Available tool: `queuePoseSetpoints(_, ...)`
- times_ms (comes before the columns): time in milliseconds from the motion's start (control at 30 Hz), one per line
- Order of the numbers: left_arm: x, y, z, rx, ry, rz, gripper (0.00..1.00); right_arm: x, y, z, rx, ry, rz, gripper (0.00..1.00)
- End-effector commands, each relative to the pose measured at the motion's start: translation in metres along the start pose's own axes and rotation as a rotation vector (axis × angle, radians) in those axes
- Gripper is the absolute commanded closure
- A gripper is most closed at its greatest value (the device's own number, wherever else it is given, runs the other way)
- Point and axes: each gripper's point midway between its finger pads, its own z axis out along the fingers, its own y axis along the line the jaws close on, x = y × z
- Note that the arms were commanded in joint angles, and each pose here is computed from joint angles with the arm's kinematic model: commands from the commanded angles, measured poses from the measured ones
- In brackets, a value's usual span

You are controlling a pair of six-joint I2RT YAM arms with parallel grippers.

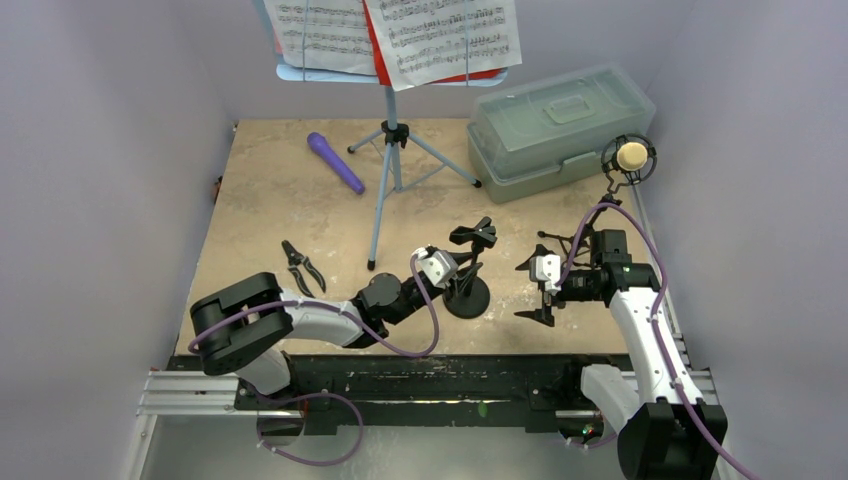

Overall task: Pack up the instrument practice props
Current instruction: Pick up the microphone stand at the center of the board.

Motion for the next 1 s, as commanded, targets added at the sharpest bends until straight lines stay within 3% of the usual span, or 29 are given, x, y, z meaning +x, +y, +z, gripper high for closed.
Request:
queuePoseSetpoints(0, -0.023, -0.002, 0.010, -0.007, -0.084, -0.025, 0.74, -0.003, 0.004, 0.000, -0.005, -0.020, -0.012, 0.01)
queuePoseSetpoints(400, -0.026, -0.002, 0.010, -0.012, -0.094, -0.060, 0.86, -0.003, 0.004, 0.000, -0.005, -0.020, -0.013, 0.01)
queuePoseSetpoints(567, -0.029, -0.002, 0.009, -0.011, -0.101, -0.073, 1.00, -0.003, 0.004, 0.000, -0.005, -0.020, -0.014, 0.01)
queuePoseSetpoints(967, -0.076, 0.007, 0.006, -0.072, -0.241, -0.293, 1.00, -0.018, 0.010, 0.001, -0.039, -0.085, 0.024, 0.01)
